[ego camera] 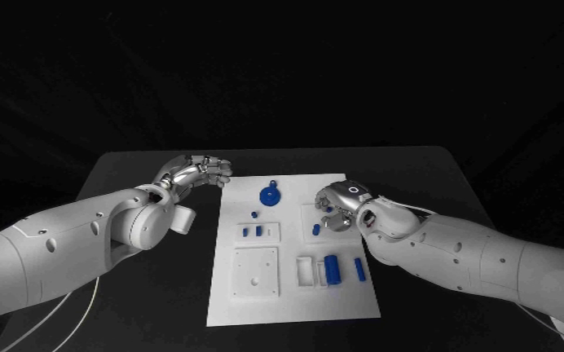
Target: Assemble the parts on the task board
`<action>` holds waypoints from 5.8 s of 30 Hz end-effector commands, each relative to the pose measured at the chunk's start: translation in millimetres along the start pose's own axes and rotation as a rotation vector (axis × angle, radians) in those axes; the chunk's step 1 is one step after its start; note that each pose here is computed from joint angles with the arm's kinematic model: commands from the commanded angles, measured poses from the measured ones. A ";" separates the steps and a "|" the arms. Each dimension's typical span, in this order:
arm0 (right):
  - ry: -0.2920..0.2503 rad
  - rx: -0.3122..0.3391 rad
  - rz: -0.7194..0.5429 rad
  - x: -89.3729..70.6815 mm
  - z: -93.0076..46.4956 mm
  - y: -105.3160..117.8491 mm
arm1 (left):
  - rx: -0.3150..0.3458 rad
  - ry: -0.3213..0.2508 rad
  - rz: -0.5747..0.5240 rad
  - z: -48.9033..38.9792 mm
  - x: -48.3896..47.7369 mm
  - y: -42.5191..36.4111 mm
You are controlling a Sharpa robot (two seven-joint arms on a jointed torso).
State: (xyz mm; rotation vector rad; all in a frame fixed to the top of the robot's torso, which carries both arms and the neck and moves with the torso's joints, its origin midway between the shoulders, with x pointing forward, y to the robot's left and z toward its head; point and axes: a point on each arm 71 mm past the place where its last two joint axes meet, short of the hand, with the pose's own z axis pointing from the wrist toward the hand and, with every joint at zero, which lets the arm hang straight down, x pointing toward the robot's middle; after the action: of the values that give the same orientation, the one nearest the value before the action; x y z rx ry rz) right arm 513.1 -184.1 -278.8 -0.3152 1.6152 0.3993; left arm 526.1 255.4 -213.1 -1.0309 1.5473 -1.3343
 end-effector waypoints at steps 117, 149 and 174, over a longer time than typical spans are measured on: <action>-0.074 0.047 -0.078 -17.9 -4.2 -5.0 | 0.001 -0.020 0.017 -0.7 -8.8 0.4; -0.073 -0.220 0.110 -24.2 -3.3 113.9 | 0.006 -0.015 0.010 4.3 3.8 -2.0; 0.046 -0.268 0.068 28.1 -13.6 141.8 | 0.009 0.012 0.003 9.1 17.5 -4.3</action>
State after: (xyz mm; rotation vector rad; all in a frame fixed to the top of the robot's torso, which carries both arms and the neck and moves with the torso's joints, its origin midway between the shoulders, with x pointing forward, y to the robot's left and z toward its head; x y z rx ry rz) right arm 438.8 -62.8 -294.1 -0.4473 1.6154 0.6719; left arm 529.3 238.4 -212.8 -1.0249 1.5563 -1.3356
